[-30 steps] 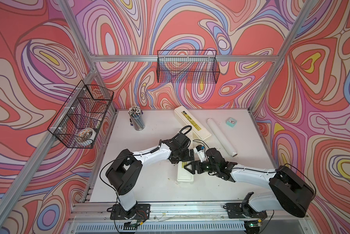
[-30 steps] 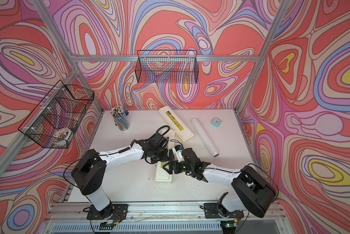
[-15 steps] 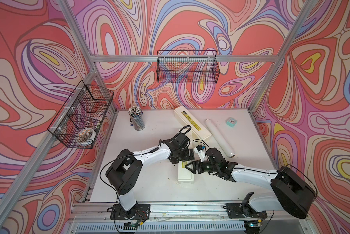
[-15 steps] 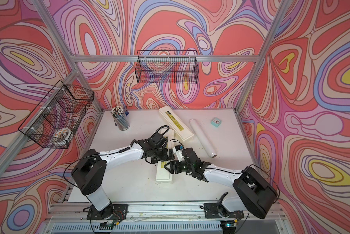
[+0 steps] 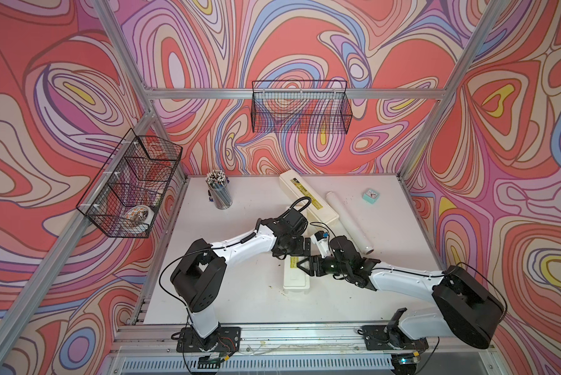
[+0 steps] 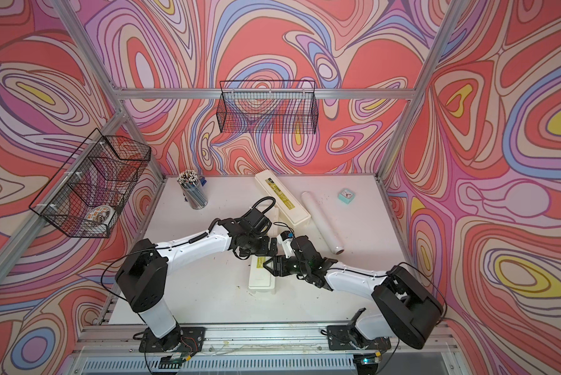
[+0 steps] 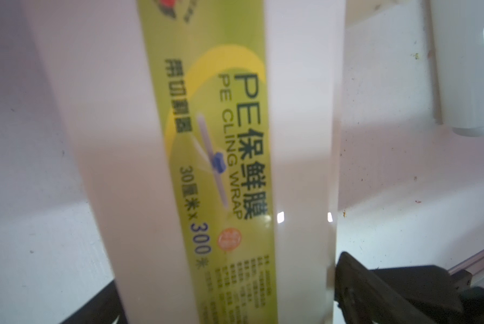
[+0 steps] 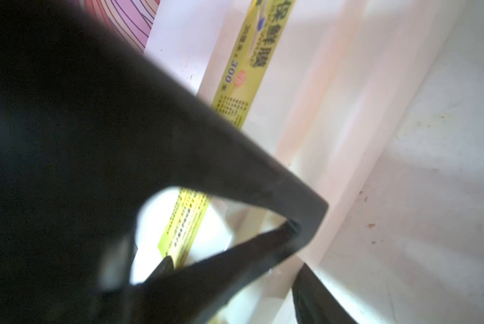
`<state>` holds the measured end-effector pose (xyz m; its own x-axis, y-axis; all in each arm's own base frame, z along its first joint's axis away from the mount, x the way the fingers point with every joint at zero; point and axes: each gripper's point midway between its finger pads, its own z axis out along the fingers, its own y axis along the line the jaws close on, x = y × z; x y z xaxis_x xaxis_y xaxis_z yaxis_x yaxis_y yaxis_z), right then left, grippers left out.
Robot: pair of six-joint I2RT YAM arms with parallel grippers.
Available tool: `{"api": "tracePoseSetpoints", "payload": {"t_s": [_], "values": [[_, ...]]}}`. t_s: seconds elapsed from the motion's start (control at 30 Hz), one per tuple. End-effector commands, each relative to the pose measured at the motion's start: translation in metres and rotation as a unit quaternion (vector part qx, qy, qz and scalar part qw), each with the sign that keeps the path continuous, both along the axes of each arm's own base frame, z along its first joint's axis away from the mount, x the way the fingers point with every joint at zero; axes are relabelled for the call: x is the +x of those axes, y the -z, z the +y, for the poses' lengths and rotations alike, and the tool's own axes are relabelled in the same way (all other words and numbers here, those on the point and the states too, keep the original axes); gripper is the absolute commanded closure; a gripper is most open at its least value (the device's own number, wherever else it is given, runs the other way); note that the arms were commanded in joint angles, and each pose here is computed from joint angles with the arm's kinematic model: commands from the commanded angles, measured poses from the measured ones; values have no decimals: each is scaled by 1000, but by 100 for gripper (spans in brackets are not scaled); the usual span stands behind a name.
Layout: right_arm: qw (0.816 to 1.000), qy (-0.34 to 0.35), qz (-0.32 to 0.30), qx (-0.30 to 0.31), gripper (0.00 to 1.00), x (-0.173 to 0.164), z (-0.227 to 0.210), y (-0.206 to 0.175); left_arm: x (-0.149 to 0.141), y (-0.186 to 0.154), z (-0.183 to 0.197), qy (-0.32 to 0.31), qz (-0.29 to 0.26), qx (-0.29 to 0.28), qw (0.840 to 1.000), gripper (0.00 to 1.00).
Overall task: Put plastic wrap rolls into dispensers
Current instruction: Close the lid on the plastic wrap cutting box.
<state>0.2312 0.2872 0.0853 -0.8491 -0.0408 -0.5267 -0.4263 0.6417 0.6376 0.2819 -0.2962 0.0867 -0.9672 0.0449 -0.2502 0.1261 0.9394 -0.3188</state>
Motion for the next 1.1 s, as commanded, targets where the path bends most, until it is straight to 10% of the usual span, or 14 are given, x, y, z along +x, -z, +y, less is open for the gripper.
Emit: {"api": "tracePoseSetpoints", "payload": {"t_s": [0.0, 0.6, 1.07], "values": [[990, 0, 94, -110, 41, -38, -36, 75, 7, -17, -6, 19, -35, -3, 999, 0], [979, 27, 161, -124, 50, -58, -51, 97, 22, -21, -15, 57, -61, -39, 996, 0], [973, 36, 183, -136, 52, -59, -53, 109, 38, -54, 13, 52, -123, 37, 990, 0]]}}
